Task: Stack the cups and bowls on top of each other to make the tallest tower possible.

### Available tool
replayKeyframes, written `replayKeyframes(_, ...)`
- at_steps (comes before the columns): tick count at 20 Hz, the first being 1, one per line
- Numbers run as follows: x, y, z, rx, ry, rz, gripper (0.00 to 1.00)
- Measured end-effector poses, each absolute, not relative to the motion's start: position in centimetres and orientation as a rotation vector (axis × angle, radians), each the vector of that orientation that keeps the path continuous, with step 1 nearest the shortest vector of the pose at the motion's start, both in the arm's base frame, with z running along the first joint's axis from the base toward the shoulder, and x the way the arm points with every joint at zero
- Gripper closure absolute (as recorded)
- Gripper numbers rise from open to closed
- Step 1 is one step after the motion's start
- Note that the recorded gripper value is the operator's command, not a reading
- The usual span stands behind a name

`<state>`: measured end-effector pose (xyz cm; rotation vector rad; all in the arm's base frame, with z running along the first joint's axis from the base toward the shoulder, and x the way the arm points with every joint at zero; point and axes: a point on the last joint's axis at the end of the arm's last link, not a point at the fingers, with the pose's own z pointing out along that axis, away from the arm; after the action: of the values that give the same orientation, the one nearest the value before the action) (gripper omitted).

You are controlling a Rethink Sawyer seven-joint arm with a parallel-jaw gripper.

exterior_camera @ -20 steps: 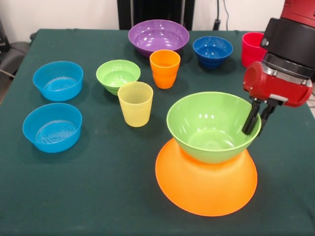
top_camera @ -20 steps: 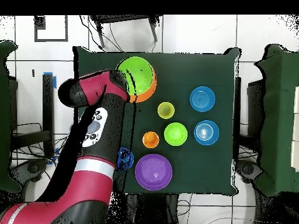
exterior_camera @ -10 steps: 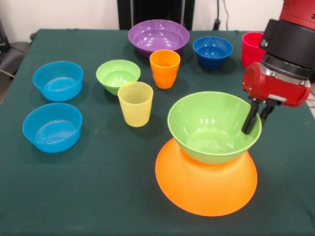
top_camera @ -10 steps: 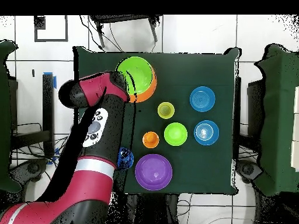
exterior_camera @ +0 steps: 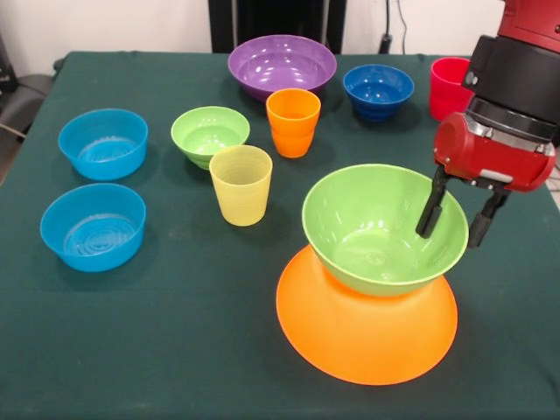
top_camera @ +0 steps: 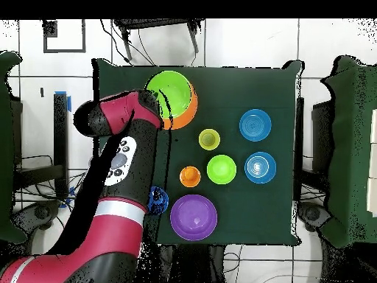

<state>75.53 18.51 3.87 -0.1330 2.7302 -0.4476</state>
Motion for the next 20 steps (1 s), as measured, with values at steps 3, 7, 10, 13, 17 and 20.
replayKeyframes(3, 75.6, 18.5, 4.0, -0.133, 2.729, -0.447, 0.0)
replayKeyframes(7, 75.7, 18.5, 4.5, -0.129, 2.724, -0.445, 0.0)
replayKeyframes(10, 75.9, 18.6, 5.5, -0.123, 2.713, -0.44, 0.0)
replayKeyframes(13, 76.1, 18.6, 6.5, -0.117, 2.705, -0.435, 0.0)
replayKeyframes(17, 76.0, 18.4, 7.8, -0.106, 2.698, -0.431, 0.0)
replayKeyframes(20, 75.5, 18.4, 8.6, -0.093, 2.703, -0.419, 0.0)
